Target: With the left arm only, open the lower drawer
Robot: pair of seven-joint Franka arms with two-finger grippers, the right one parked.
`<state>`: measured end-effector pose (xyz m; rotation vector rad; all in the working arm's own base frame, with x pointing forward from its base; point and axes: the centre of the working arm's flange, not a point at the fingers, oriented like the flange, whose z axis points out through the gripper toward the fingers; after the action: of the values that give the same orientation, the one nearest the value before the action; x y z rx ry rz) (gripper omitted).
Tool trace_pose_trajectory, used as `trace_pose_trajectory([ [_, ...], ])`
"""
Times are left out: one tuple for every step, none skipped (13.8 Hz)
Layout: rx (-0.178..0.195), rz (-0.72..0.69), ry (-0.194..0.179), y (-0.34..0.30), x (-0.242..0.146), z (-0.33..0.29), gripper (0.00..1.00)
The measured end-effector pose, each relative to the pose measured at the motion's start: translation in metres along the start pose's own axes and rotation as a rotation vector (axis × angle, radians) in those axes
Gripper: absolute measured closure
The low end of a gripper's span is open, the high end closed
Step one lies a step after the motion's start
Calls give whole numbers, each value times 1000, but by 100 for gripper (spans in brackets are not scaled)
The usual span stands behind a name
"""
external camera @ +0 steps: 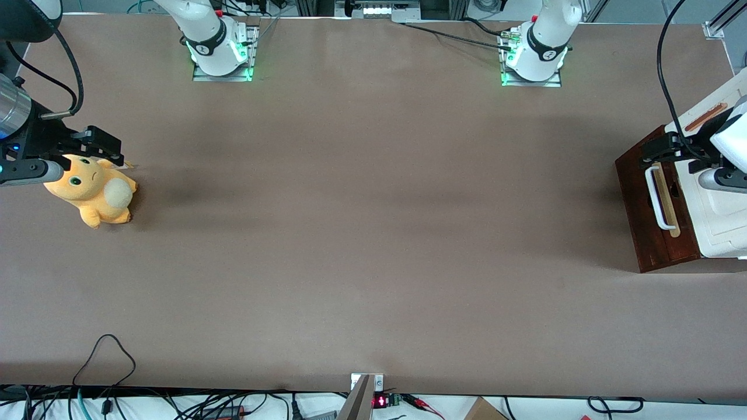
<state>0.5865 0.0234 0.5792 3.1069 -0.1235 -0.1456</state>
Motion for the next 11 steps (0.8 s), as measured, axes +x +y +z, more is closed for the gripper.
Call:
trace_pose_trajectory([
  [10,-18,-8,-1,0,3,0],
  [49,-43,-21,-1,1,8,0],
  [115,-62,-33,4,2,12,0],
  [195,-71,-39,18,4,16,0],
  [274,-76,-39,37,5,21,0],
  [350,-73,-38,54,6,26,0],
  [424,-71,-40,67,6,35,0],
  [498,-72,-49,73,6,48,0],
  [571,-79,-63,77,6,65,0],
  [651,-92,-72,81,6,85,0],
  [736,-108,-74,87,6,109,0],
])
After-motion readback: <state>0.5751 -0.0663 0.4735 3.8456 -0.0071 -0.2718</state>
